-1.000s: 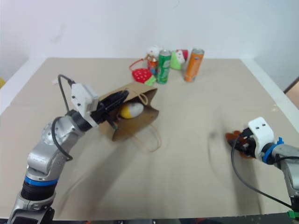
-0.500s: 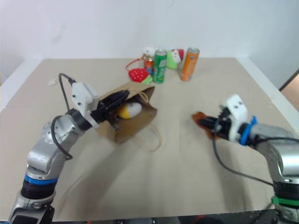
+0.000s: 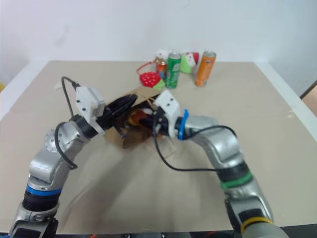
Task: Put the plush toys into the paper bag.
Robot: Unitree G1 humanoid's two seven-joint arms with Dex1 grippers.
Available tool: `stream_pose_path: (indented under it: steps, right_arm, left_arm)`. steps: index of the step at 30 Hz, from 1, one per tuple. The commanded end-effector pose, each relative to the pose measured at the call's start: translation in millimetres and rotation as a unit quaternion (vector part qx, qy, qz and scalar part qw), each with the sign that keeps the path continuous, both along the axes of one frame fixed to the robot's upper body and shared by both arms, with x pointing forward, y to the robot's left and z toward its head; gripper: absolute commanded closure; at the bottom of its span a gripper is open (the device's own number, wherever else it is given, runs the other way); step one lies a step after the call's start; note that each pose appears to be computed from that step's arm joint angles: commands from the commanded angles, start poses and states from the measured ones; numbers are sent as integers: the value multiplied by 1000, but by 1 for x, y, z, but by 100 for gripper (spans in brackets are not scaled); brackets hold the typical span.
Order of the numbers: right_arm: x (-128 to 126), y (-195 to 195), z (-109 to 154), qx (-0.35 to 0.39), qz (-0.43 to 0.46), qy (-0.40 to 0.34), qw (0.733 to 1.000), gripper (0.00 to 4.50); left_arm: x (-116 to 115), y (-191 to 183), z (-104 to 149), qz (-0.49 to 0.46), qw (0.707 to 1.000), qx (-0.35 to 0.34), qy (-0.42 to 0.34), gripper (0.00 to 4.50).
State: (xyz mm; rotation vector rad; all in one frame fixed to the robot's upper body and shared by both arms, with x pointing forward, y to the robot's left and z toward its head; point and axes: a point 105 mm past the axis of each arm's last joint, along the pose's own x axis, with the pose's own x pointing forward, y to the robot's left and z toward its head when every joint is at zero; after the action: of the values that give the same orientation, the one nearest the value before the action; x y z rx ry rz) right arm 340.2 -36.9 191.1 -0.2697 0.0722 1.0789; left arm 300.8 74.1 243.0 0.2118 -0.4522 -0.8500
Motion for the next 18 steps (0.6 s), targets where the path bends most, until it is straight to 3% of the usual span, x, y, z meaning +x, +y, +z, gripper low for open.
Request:
stream_pose_path:
  steps: [1, 4, 11, 12, 13, 18]
  right_arm:
    - [22, 12, 10, -16, -4, -73, 997, 449]
    - [35, 22, 14, -11, -13, -103, 995, 449]
    - [35, 35, 3, -8, 7, -105, 994, 449]
    - [35, 36, 2, -3, 9, -100, 995, 349]
    - [34, 36, 2, 1, 11, -95, 995, 324]
    - [21, 29, 10, 2, 40, -100, 994, 97]
  left_arm:
    - [-7, -1, 11, -1, 1000, 0, -28, 450]
    - [-9, -2, 12, 1, 1000, -2, -29, 450]
    - [-10, -2, 11, 5, 1000, -1, -29, 450]
    - [-10, -2, 11, 6, 1000, -1, -29, 450]
    - [-10, -1, 11, 6, 1000, -1, -29, 450]
    - [-8, -1, 12, 8, 1000, -2, -28, 450]
